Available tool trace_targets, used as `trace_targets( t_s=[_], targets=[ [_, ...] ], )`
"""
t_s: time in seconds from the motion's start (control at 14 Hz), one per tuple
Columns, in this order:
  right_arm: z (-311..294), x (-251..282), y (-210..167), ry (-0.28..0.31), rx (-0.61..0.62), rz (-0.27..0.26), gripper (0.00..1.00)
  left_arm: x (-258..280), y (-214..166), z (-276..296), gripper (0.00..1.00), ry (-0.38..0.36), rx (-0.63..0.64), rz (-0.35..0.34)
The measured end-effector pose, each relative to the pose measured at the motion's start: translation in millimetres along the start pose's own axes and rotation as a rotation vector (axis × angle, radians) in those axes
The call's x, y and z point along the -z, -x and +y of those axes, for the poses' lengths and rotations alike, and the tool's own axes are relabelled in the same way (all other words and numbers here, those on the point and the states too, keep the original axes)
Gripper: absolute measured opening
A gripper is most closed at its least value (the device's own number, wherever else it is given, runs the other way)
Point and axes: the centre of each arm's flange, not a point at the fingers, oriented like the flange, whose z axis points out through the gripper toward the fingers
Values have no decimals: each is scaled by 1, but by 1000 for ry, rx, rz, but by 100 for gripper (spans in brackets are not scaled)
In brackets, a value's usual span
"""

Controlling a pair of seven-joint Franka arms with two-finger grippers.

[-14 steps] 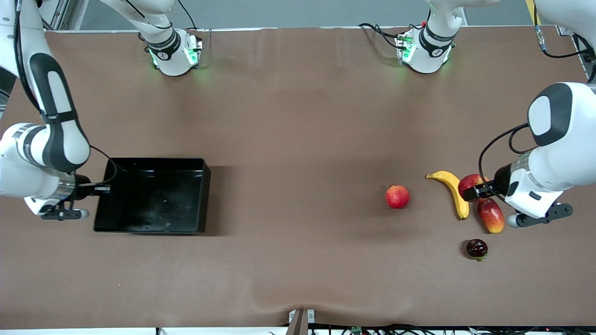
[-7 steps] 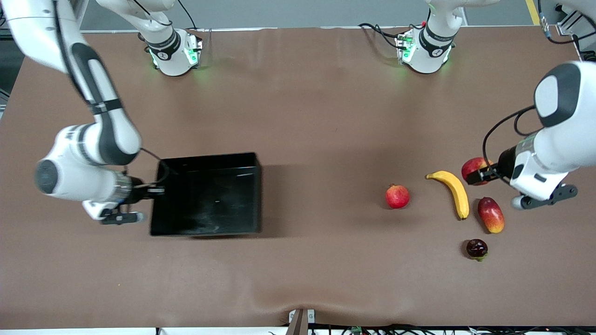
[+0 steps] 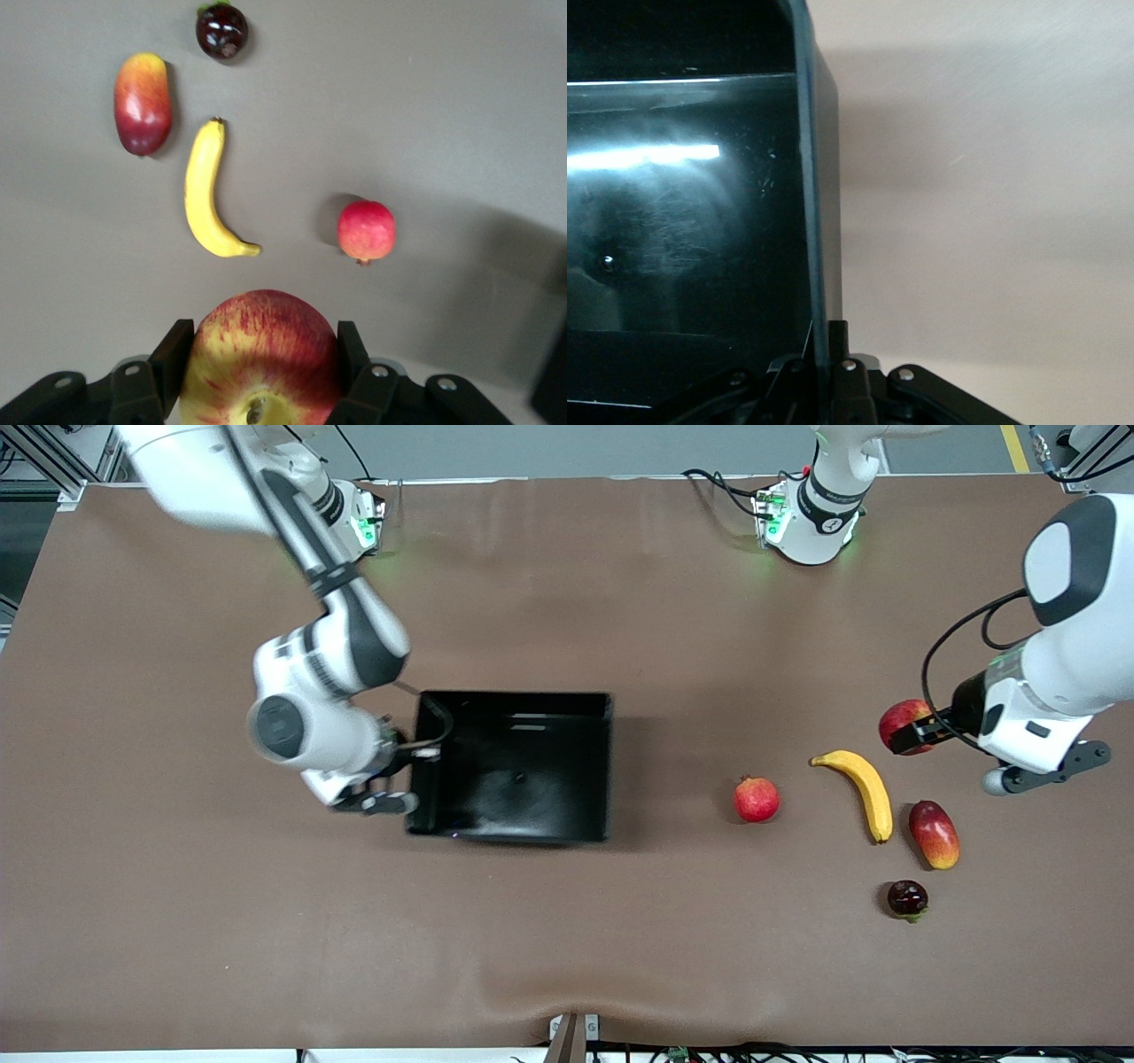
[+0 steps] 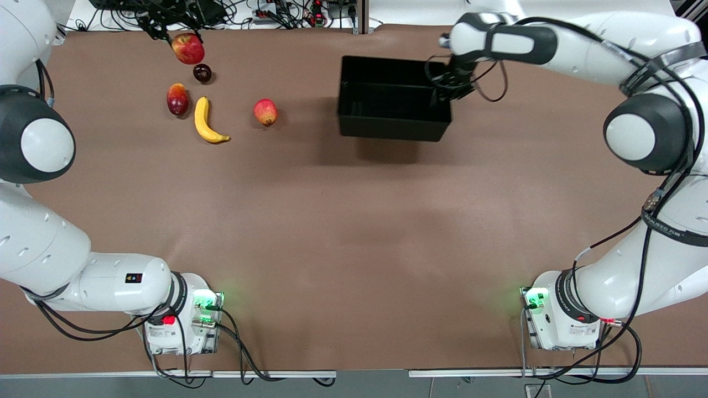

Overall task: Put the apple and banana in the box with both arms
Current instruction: 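Drag the box toward the fruit while the left gripper carries the apple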

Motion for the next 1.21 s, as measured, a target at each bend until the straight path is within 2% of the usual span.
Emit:
trace_targets(
  t_s=[0.21,0.36,0.43,0.71,1.0,1.07,1.21],
  targets=[
    [-55,-12,41,52,-24,6,3,-8,20,40,70,9,12,-3],
    [-85,-23,63,105,-46,48,3,-14,35,68,70,22,31,6],
    [-97,-29,72,110,-56,69,3,-18,42,81,70,29,41,10],
    [-128,-62,86,62,-95,131,3,-50,68,132,70,38,96,9],
    [-140,-92,85,29,-117,157,4,-118,85,173,70,5,177,35],
    [-142,-96,86,27,-118,159,9,-136,91,183,70,-9,190,35],
    [-144,-95,86,18,-171,164,27,-165,104,202,70,-38,212,27]
  ],
)
